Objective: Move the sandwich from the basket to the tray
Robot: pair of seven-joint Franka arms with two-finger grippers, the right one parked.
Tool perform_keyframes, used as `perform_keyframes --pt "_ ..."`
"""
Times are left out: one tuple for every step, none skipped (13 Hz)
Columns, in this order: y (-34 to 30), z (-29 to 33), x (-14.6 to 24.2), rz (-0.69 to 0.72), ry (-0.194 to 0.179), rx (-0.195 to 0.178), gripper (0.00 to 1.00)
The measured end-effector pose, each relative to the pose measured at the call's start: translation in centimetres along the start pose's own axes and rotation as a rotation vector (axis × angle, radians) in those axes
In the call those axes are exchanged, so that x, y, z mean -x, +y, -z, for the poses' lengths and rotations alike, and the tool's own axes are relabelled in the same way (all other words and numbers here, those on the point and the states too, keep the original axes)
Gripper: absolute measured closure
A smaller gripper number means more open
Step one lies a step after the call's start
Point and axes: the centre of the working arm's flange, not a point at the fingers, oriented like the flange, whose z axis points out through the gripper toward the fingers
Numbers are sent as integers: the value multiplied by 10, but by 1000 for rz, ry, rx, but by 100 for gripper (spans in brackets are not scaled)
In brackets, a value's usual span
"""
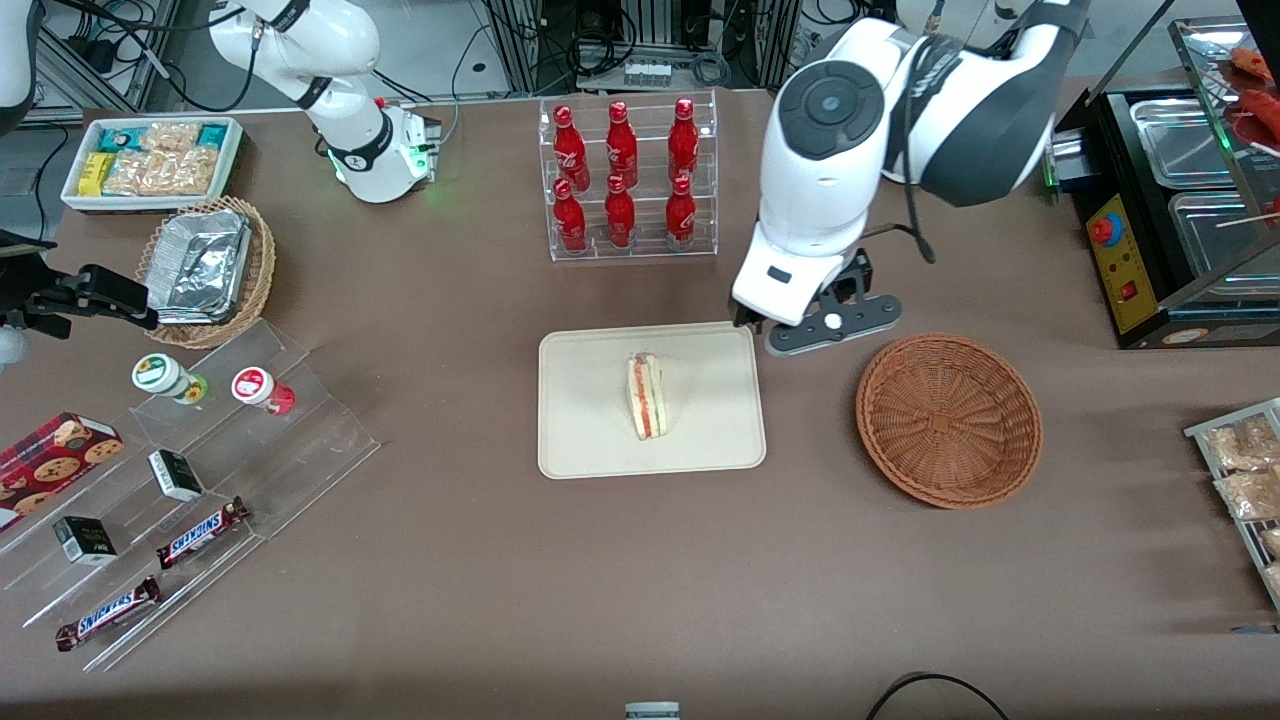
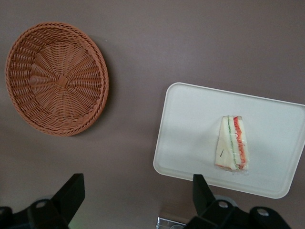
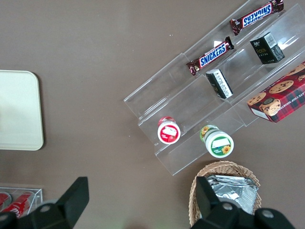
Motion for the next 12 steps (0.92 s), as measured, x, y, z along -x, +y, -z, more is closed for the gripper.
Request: perform_keyframes --pt "-17 6 -7 -12 -8 -9 0" --pt "-38 15 -15 -24 -15 -14 0" --pt "-60 24 -22 -39 -20 -17 0" --pt "-81 32 -28 -55 -27 -21 0" --pt "-100 40 -33 -71 -32 -23 0" --pt "-120 45 -39 -89 -37 -23 0" --pt "-138 50 -44 -107 -47 -24 0" --pt "-157 54 -47 -128 -64 -17 0" --pt "-177 59 -50 -156 -81 -5 0" --pt "-196 62 -53 -181 -89 1 0" --pt "-214 64 -55 -199 -91 6 0" --pt "-228 66 -54 -211 -93 8 0"
